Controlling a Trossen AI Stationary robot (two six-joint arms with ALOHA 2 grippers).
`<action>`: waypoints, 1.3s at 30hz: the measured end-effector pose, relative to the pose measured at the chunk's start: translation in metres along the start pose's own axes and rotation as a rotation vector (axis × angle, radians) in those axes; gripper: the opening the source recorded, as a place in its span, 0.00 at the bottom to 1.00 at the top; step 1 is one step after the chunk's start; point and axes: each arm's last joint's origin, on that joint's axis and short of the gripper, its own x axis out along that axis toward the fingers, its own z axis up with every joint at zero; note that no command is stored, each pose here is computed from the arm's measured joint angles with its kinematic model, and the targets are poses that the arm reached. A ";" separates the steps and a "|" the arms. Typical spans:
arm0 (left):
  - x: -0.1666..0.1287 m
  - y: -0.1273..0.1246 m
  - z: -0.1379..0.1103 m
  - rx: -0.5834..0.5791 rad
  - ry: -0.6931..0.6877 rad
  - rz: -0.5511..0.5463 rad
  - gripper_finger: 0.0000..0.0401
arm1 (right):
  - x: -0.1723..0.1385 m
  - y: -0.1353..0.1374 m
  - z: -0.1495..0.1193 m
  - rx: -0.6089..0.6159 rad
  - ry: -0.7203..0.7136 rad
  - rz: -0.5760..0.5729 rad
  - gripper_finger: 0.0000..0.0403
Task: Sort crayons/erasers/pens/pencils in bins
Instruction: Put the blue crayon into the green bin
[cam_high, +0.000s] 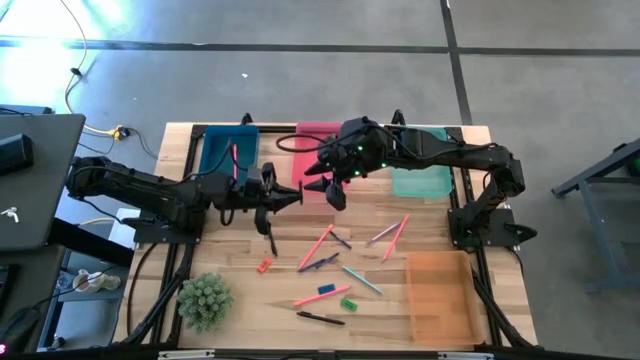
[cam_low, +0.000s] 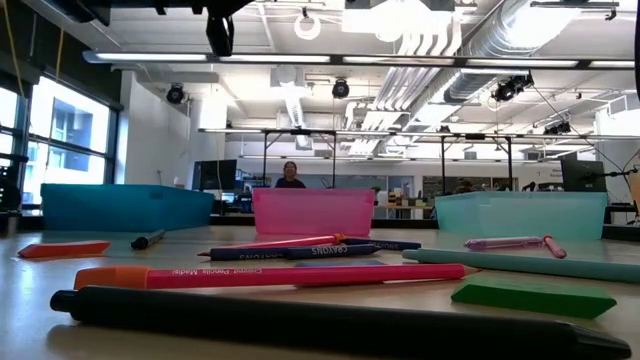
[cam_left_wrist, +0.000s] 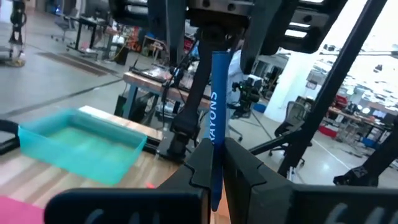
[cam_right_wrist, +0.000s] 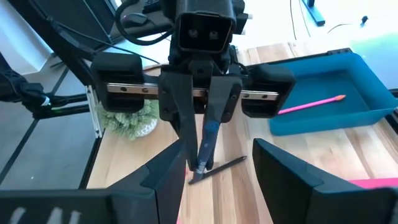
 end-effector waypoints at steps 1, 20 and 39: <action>0.000 0.000 0.001 0.001 -0.007 -0.011 0.01 | 0.000 0.000 0.000 0.000 -0.003 0.000 0.44; 0.001 0.013 0.007 0.034 -0.027 -0.015 0.01 | 0.028 -0.001 -0.003 0.036 -0.025 -0.006 0.31; 0.001 0.021 0.002 0.067 0.042 0.010 0.19 | 0.026 -0.005 -0.005 0.066 -0.005 -0.108 0.03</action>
